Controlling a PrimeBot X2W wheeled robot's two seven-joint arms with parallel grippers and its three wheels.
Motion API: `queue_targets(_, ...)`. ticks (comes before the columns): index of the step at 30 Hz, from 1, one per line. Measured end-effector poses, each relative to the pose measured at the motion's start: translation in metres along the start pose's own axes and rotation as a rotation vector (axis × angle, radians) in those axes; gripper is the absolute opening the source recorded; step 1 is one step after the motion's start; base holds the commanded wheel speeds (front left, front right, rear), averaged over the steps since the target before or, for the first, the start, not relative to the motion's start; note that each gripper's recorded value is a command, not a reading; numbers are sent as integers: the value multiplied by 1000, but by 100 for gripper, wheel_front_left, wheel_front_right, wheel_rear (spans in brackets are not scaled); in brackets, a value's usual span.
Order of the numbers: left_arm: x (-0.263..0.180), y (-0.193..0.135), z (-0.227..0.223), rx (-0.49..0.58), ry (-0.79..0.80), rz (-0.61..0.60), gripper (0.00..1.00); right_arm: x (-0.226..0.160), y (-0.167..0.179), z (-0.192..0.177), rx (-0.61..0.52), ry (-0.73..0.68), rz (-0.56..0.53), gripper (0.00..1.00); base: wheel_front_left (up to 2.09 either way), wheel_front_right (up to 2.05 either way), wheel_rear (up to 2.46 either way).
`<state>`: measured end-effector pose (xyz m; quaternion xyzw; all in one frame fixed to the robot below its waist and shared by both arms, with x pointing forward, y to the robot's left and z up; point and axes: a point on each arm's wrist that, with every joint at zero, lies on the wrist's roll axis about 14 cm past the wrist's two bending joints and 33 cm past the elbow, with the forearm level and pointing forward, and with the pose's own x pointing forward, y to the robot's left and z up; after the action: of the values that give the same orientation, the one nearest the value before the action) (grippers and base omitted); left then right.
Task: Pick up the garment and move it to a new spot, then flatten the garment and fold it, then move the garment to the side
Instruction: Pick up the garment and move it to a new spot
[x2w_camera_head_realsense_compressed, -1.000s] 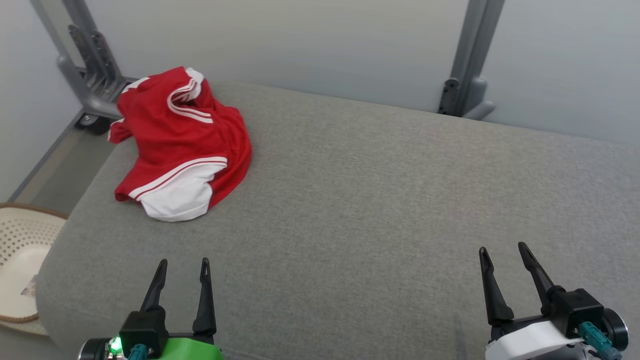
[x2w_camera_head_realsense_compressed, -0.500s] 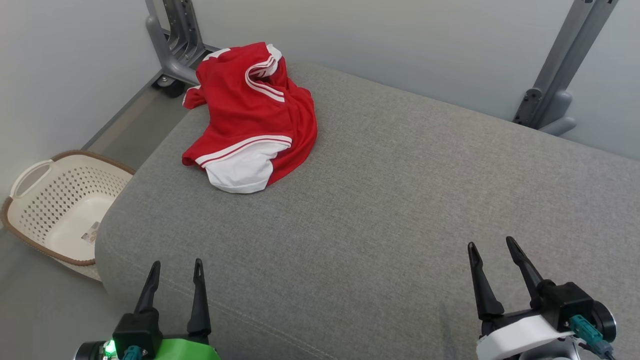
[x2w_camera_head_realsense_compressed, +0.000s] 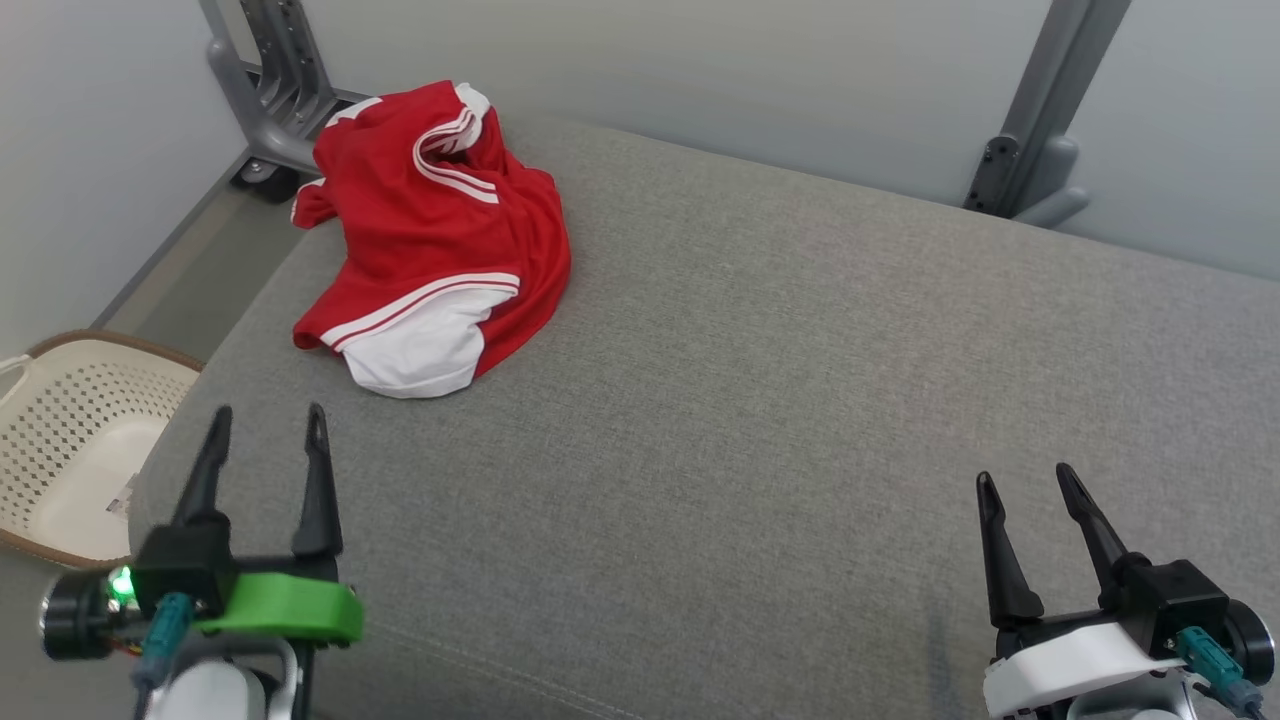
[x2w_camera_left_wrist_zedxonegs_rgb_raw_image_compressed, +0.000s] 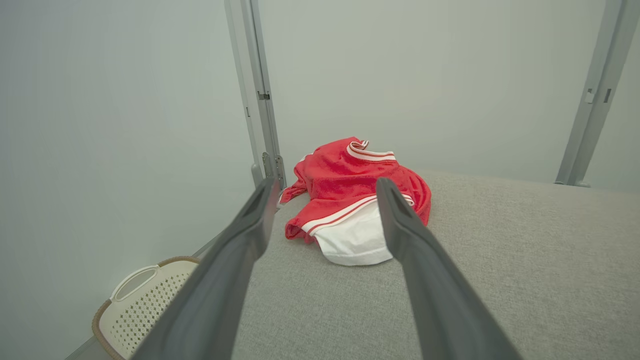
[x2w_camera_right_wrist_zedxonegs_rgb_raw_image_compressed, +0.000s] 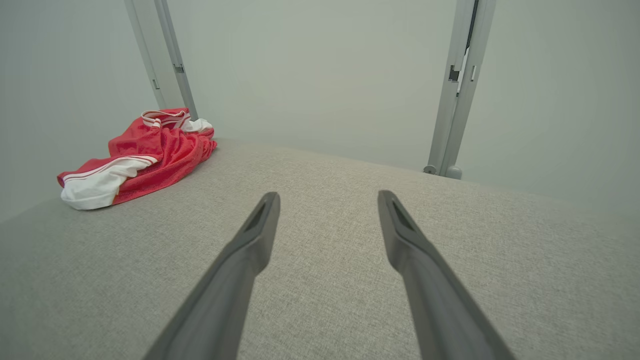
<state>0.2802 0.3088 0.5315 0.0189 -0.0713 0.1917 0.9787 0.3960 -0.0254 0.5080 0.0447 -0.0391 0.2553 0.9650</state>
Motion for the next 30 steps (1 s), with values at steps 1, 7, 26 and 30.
queue_targets(1,10,0,8,18,-24,-13,100,-1,-3,-1,-4,2,-9,100,0,0,0)
queue_targets(7,79,-9,58,133,-160,-115,100,0,-21,-5,-22,7,-54,100,0,0,0)
queue_targets(26,233,-86,-13,172,230,-340,100,-27,-95,-28,-59,72,-267,100,0,0,0)
queue_targets(30,235,-91,-64,154,378,-339,100,-34,-108,-39,-59,104,-305,100,0,0,0)
